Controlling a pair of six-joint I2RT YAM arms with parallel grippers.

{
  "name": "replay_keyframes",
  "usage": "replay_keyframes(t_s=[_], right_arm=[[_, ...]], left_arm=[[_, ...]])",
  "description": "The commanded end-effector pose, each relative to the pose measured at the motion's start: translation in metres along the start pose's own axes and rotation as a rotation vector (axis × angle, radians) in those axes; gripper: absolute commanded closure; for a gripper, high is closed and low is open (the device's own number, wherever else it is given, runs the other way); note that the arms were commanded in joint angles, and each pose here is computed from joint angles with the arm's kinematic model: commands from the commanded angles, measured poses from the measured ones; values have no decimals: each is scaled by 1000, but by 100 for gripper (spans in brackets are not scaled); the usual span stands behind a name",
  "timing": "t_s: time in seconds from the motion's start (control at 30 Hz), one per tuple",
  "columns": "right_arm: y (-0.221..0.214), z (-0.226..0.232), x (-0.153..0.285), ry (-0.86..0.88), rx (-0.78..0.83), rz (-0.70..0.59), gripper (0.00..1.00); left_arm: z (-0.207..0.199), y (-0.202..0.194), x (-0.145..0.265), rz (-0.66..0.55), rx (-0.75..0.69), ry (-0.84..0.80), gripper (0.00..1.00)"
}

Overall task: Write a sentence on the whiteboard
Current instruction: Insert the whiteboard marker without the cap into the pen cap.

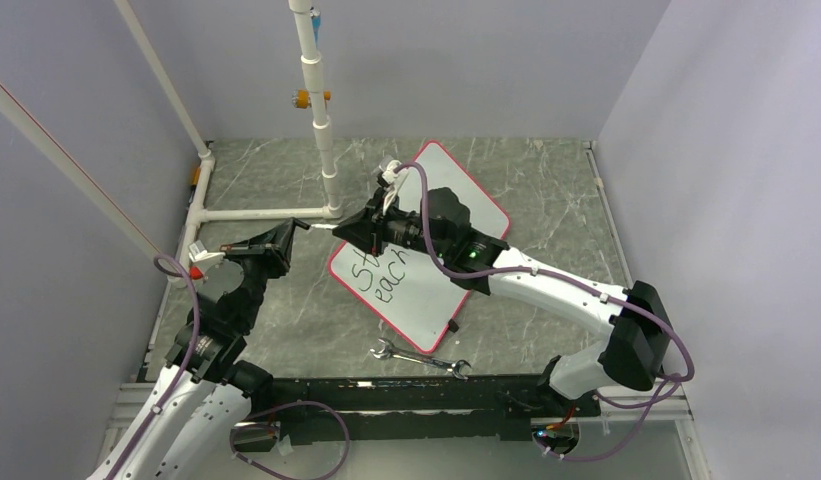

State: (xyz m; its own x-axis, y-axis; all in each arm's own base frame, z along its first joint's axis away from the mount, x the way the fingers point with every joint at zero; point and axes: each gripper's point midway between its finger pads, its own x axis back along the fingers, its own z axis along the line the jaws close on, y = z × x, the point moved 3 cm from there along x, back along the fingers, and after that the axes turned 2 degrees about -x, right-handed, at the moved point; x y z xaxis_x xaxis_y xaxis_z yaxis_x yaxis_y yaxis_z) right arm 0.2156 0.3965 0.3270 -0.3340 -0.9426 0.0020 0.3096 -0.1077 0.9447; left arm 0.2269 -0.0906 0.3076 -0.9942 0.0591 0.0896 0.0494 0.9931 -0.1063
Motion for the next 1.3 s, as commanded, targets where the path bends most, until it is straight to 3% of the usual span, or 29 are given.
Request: replay_keyframes(t_s=[0.0, 1.27], right_arm=[[22, 14, -2, 23, 41, -47, 100], [38, 22, 3, 16, 83, -96, 100]], left_arm=[[-23, 1, 7, -1, 33, -53, 100], [-26, 0, 6, -3, 36, -51, 100]])
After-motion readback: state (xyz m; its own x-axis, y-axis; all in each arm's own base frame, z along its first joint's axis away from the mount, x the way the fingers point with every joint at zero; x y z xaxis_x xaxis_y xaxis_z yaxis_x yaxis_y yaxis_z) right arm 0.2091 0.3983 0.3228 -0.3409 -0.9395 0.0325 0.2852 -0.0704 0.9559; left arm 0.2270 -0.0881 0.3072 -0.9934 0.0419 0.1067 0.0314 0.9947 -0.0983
